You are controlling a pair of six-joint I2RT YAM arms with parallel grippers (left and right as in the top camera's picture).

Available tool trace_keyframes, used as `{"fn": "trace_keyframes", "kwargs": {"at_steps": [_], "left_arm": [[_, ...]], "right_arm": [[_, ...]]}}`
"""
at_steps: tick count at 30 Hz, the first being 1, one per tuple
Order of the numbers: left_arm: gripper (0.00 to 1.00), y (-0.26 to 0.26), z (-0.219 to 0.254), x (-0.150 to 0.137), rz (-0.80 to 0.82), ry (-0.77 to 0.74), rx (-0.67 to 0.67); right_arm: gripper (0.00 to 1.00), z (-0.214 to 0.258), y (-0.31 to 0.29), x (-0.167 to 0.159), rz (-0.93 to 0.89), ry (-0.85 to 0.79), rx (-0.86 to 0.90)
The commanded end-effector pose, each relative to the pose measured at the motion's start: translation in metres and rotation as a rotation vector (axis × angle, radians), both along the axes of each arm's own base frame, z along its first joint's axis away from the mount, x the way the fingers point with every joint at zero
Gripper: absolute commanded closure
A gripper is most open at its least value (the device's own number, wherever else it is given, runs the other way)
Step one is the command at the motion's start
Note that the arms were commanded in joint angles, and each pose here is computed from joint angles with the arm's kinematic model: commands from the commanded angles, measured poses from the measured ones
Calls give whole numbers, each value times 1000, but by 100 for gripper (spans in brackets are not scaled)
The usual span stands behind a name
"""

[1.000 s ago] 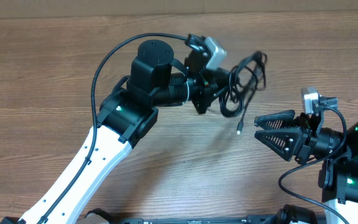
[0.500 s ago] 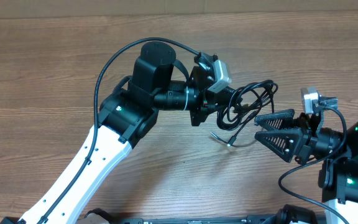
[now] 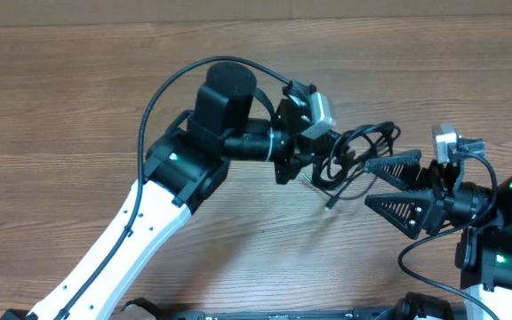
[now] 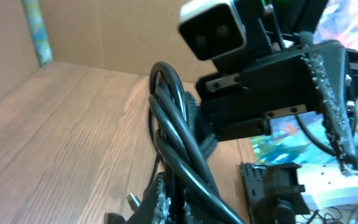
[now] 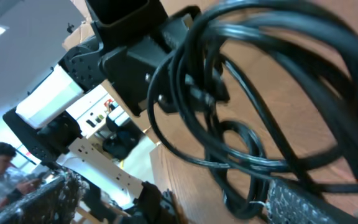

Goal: Untangle cables

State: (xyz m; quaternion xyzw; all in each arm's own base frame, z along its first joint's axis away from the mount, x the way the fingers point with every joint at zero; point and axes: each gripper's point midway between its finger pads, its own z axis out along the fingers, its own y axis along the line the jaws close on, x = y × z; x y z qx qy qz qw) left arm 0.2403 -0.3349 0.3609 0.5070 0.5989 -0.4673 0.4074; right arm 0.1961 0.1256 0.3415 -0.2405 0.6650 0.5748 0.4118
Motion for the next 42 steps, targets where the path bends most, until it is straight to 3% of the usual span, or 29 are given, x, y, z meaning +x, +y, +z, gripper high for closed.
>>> {"fn": "trace_keyframes", "kwargs": {"at_steps": [1,12,20,25,29,33,39,42], "left_arm": [[96,-3,12,-11,-21,-20,-19],[96,1,1,16,183,96,30],[96,0,4,17,203,181,11],[96,0,6,17,214,222,1],[96,1,6,20,232,236,0],[96,9,0,38,347,270,14],[96,31,-6,64,477,342,9],[96,42,-11,70,507,371,22]], "right_arm": [[5,4,0,-2,8,-39,-11],[5,21,2,-9,30,-282,-80],[6,25,1,-6,9,-477,-131],[8,25,-1,3,-27,-459,-123],[21,27,-7,19,-105,-440,-113],[16,35,-13,34,-192,-395,-89],[13,38,-37,81,-356,-159,-37],[11,43,-41,96,-355,-116,-34]]}}
